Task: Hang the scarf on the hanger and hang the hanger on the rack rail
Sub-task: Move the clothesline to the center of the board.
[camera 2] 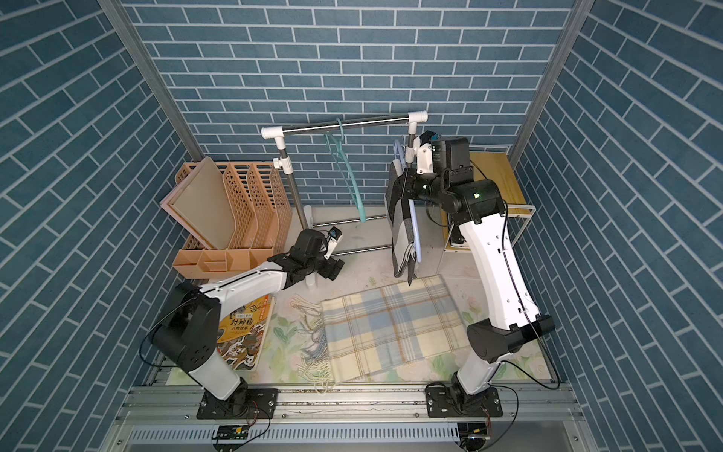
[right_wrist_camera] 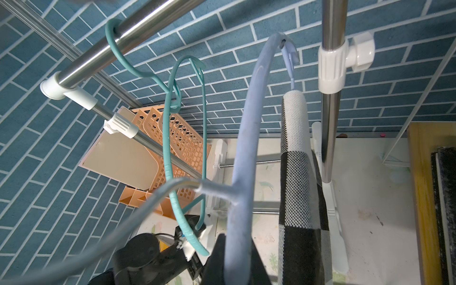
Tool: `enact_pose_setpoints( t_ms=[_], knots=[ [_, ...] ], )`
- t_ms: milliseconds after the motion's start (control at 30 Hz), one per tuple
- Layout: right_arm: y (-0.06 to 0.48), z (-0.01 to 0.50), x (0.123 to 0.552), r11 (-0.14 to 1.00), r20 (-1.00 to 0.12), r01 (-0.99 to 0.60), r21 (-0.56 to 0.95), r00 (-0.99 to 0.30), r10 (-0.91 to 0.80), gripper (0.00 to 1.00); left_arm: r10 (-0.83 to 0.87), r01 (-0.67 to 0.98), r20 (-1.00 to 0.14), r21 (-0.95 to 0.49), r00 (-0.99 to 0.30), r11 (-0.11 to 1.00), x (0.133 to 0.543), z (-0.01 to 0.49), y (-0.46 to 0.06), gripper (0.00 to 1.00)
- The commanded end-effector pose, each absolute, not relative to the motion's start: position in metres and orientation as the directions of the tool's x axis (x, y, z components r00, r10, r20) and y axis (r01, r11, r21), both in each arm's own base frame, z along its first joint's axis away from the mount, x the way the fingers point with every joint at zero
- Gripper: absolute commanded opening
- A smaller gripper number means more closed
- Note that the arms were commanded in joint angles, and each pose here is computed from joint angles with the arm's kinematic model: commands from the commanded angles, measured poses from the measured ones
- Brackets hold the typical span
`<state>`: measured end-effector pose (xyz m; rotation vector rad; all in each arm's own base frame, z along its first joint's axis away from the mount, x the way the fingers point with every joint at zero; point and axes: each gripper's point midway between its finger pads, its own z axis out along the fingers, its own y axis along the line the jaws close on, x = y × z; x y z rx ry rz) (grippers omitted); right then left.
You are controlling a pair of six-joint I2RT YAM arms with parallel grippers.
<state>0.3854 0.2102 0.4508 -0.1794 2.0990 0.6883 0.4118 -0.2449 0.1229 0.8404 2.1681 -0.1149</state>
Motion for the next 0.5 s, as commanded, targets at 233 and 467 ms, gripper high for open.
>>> enact_pose_setpoints(
  t_ms=[233,467],
  knots=[
    [0.202,0.491,0.380,0.827,-0.869,-0.418,0.377,-0.468,0.159,0.00,0.837,0.827,-0.469,0.325,-0.280,0.459,0.430,0.068,-0.295,0.79],
    [0.203,0.488,0.381,0.825,-0.865,-0.419,0.380,-0.477,0.156,0.00,0.862,0.808,-0.432,0.389,-0.264,0.442,0.453,0.046,-0.304,0.81]
  ],
)
